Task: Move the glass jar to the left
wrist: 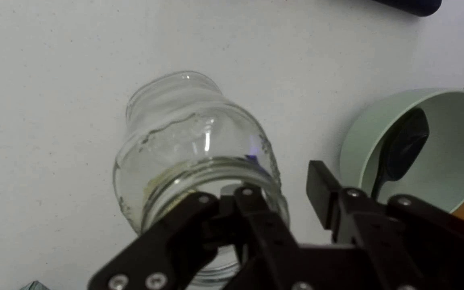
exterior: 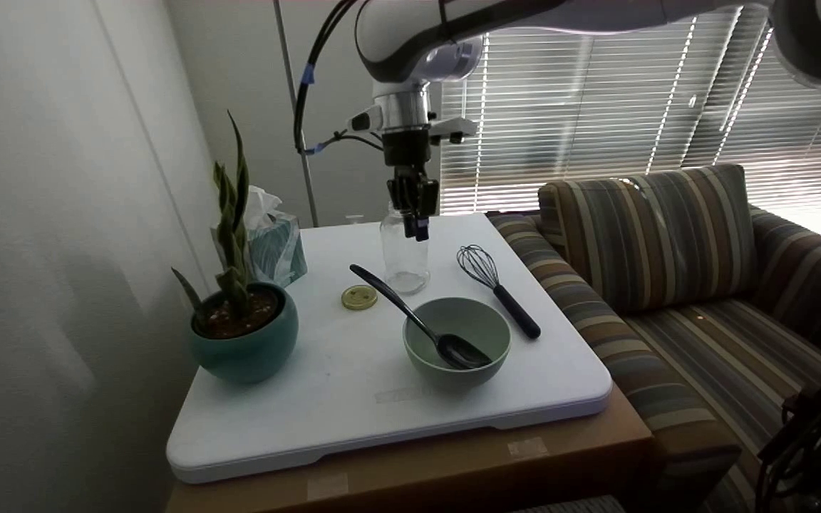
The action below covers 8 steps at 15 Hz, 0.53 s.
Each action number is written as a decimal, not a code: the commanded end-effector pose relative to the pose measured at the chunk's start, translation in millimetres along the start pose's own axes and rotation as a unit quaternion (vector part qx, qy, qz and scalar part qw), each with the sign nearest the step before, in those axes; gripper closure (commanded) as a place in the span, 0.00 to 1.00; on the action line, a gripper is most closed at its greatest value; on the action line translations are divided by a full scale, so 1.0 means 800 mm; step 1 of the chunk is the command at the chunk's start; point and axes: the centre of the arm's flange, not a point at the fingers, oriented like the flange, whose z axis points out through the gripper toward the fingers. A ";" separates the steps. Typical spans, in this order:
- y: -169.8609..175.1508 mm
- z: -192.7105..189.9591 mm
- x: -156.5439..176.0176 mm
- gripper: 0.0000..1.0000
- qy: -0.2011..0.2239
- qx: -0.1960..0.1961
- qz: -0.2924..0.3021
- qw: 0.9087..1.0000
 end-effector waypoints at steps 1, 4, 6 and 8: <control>0.037 -0.019 0.009 0.31 0.008 -0.011 0.024 1.000; 0.020 -0.038 0.007 0.09 0.012 -0.027 0.036 0.999; 0.009 -0.055 0.005 0.00 0.017 -0.040 0.047 0.998; 0.001 -0.073 0.003 0.00 0.017 -0.055 0.056 0.997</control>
